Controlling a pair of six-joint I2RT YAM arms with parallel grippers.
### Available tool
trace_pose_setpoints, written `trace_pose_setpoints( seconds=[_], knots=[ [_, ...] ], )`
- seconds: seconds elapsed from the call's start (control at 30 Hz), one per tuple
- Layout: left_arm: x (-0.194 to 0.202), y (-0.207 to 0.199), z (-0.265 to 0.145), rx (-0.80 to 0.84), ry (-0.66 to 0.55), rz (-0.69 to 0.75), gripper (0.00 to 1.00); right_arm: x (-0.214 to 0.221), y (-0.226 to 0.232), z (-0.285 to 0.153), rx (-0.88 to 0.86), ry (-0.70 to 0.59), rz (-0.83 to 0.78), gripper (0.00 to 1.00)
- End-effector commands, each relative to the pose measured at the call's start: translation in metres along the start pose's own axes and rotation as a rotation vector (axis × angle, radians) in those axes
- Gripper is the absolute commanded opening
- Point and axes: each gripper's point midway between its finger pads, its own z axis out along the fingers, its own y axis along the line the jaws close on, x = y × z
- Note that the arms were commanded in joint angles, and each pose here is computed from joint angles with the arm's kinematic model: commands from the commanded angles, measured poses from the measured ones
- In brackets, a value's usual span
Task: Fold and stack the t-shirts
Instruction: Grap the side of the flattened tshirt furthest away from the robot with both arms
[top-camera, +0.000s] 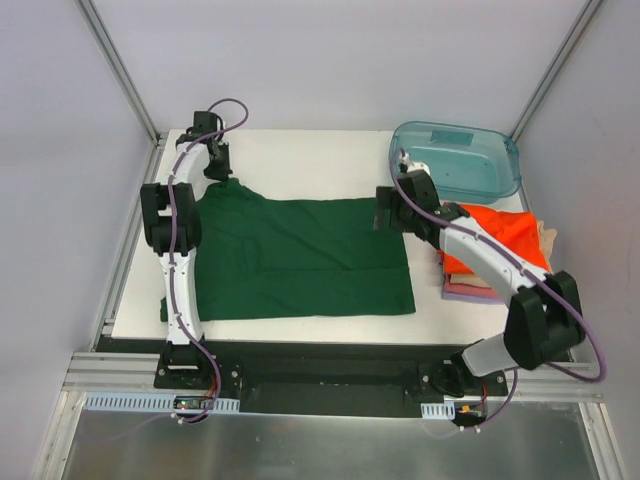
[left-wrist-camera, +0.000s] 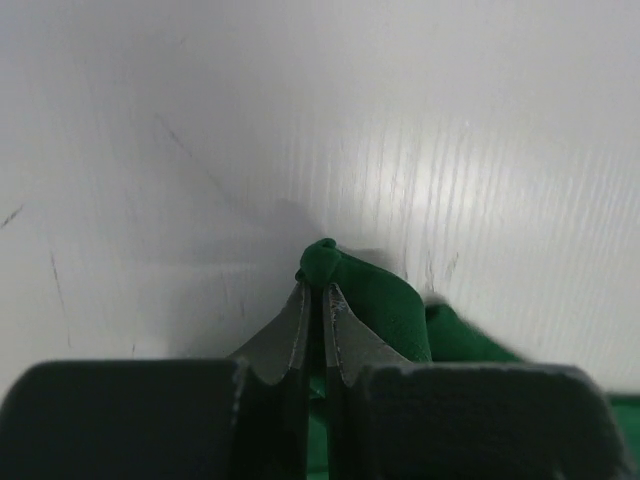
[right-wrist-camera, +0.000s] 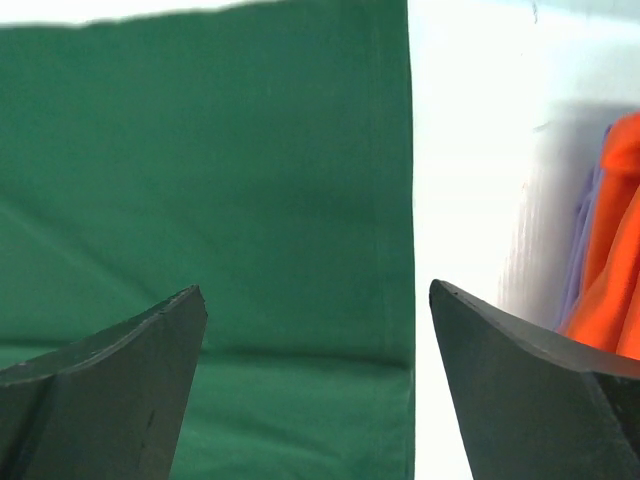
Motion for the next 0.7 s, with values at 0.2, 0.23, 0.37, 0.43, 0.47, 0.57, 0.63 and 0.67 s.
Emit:
trace_pose_setpoints(
  seconds=[0.2,0.23,0.37,0.43,0.47,0.57,0.63,0.67],
  knots=[
    [-0.013,-0.025,-0.088,0.142,-0.180,0.062,0.00,-0.070,-0.009,0.066,0.243,-0.025,0.111,0.96],
    [-0.006,-0.025,-0.088,0.145,-0.168,0.061,0.00,-0.074,-0.008,0.073,0.249,-0.026,0.130,0.96],
    [0.017,-0.021,-0.095,0.119,-0.148,-0.032,0.00,-0.078,-0.009,0.109,0.279,0.003,0.150,0.99],
    [0.033,-0.016,-0.097,0.081,-0.129,-0.077,0.00,-0.080,-0.011,0.124,0.304,0.005,0.146,0.96],
    [0.041,-0.013,-0.099,0.065,-0.121,-0.104,0.00,-0.080,-0.012,0.130,0.319,0.011,0.142,0.95],
    [0.058,-0.013,-0.106,0.061,-0.126,-0.149,0.00,-0.083,-0.013,0.146,0.331,0.014,0.144,0.92],
    [0.065,-0.012,-0.112,0.058,-0.137,-0.165,0.00,-0.086,-0.016,0.157,0.347,0.001,0.139,0.91],
    [0.068,-0.012,-0.112,0.058,-0.140,-0.167,0.00,-0.088,-0.014,0.161,0.342,0.007,0.136,0.90]
  ],
)
